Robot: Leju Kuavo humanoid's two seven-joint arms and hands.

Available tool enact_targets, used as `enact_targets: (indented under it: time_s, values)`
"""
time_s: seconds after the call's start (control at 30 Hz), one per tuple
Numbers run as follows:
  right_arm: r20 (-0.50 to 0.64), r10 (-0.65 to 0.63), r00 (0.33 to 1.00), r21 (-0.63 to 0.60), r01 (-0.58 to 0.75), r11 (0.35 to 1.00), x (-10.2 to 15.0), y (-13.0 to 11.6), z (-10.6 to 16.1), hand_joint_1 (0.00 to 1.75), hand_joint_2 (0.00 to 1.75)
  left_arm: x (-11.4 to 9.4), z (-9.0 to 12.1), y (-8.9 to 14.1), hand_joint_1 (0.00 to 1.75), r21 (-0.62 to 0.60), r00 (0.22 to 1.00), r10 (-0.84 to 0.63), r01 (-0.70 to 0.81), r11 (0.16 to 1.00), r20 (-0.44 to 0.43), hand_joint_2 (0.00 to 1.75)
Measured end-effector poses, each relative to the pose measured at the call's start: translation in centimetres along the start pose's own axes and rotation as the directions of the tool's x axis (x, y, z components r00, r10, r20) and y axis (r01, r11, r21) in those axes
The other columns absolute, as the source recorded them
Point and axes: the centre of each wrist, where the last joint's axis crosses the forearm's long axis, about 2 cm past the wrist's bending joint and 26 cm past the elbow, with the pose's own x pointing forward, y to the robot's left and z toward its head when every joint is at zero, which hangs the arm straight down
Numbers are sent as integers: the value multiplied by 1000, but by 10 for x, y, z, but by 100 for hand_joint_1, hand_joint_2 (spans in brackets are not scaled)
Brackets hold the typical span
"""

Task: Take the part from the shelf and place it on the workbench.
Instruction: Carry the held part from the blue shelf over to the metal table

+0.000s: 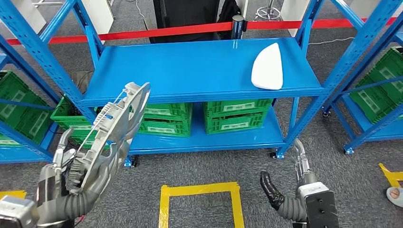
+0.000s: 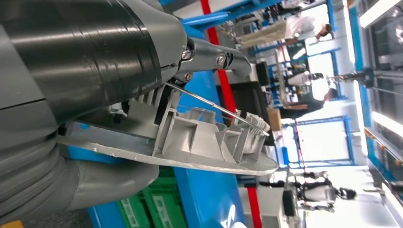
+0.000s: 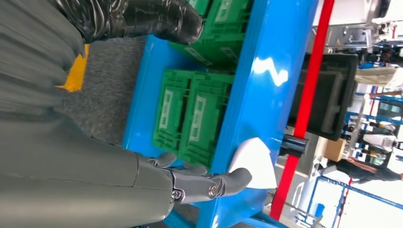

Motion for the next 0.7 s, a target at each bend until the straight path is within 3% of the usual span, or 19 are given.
enact_targets:
  time_s: [0.7]
  values:
    - [-6, 13, 1000, 6, -13, 1000, 0, -1, 1, 0, 175, 1, 7, 0, 175, 19, 1000, 20, -21, 1000, 21, 175]
